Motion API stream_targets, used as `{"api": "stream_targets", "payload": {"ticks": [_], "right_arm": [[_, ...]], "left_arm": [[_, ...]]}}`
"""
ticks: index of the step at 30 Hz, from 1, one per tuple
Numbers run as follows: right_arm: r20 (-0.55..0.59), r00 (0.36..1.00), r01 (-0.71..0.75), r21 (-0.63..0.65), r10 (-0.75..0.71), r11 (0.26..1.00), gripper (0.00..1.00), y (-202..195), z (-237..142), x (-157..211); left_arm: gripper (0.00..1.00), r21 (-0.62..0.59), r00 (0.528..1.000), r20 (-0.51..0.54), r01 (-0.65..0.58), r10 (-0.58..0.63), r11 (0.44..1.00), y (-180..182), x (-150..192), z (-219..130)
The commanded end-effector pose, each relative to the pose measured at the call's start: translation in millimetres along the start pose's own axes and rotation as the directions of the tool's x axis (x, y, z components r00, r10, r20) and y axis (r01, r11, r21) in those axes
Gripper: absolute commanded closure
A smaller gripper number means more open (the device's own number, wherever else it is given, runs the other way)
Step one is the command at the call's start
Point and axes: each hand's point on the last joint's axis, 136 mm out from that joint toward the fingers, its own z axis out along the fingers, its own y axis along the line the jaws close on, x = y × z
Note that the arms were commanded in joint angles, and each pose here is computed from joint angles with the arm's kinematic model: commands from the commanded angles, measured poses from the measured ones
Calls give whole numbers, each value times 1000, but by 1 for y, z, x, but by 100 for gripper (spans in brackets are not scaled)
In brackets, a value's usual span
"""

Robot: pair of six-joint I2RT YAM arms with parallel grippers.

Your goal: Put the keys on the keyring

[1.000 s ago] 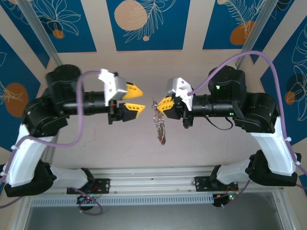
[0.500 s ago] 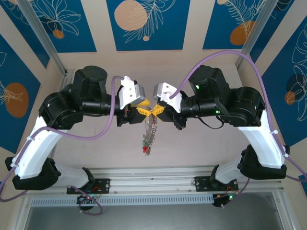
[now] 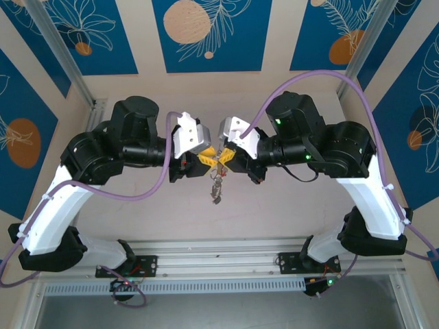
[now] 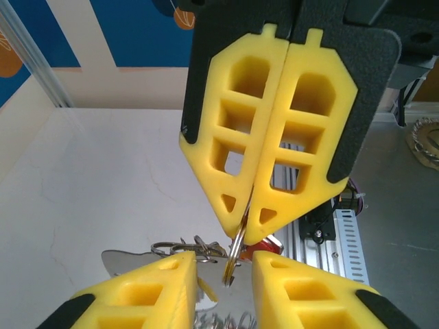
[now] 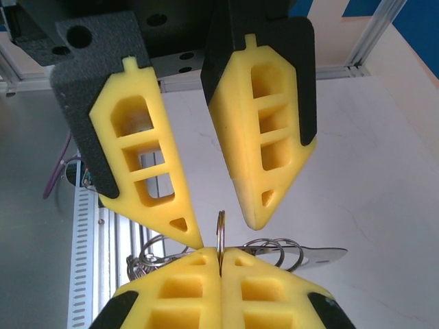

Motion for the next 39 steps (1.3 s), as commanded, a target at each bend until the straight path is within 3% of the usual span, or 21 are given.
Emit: {"api": "stream_targets", "payload": {"ticks": [1,9,12,14,27,34,39], "right_arm": [[42,999,10,-12,-9,1000,100,1,-6,-10],[32,999,2,-44,-1,999,100,4,-3,-9],[40,999,-1,-61,4,998,100,8,-4,-10],[44,999,-2,-66,5,998,100,9,-6,-10],[105,993,-41,-93,51,995,100,10,-20,-17],[182,977,-87,-117,107,989,69,10,-34,-20],[209,966,-124,-143,153,982,59,10,-41,-16]], "left_arm": [[72,15,999,27,-24,23,1000,-5,-6,-3],[74,28,999,36,-28,27,999,-6,-8,0],[93,35,998,47,-31,29,999,-8,-10,-1],[100,44,998,53,-31,29,999,-10,-11,-2],[100,79,997,71,-42,36,996,-16,-12,-1],[100,83,986,147,-89,76,993,-24,-19,-10],[100,62,980,180,-101,89,993,-23,-21,-13]]}}
